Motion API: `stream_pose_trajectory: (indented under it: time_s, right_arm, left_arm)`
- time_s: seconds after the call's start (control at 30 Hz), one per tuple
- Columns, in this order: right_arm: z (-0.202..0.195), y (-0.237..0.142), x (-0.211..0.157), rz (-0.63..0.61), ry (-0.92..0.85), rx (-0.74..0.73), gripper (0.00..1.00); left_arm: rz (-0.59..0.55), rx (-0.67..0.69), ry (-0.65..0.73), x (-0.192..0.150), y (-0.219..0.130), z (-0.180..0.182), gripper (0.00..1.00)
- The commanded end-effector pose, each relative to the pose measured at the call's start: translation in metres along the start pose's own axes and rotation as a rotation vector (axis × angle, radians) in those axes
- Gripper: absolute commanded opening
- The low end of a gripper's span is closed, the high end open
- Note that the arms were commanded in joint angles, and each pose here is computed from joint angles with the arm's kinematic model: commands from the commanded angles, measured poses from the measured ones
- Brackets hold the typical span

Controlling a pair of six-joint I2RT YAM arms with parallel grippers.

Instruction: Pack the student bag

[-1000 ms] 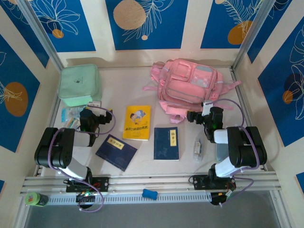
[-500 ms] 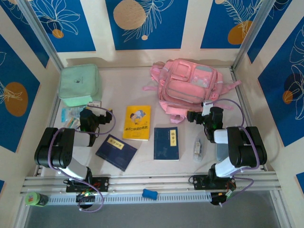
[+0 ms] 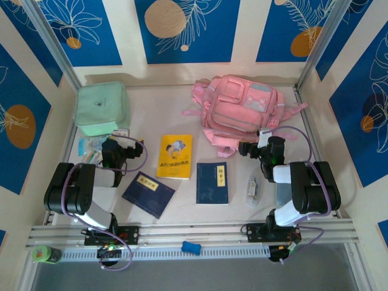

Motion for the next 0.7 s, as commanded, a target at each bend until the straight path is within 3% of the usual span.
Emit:
stream_pose_trajectory:
  time_s: [0.0, 0.4, 0.57, 0.67]
  right_arm:
    - [0.001, 0.003, 0.026, -0.112, -0.009, 0.010, 0.99]
    - [0.018, -0.033, 0.068, -0.128, -0.017, 0.020, 0.99]
    - [0.028, -0.054, 0.097, -0.094, 0.040, 0.039, 0.99]
    - [0.025, -0.055, 0.100, -0.033, 0.261, -0.025, 0.99]
  left_arm:
    - [-0.016, -0.013, 0.007, 0.004, 0.003, 0.003, 0.99]
    - [-0.082, 0.020, -0.003, 0.030, -0.030, 0.007, 0.99]
    - [-0.112, 0.075, -0.142, 0.057, -0.054, 0.014, 0.99]
    - [-0.096, 0.116, -0.295, 0.072, -0.074, 0.019, 0.99]
Point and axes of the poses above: each hand's point on the last joint's axis, 136 mm out from that joint toward the fingers, its own y axis out along the fingers, its own z axis along the line the jaws close on, x = y × z, the point moved 10 cm from there along -y, back along the fingers, and after that the axes turned 5 degrees about y, right-handed, at the moved point
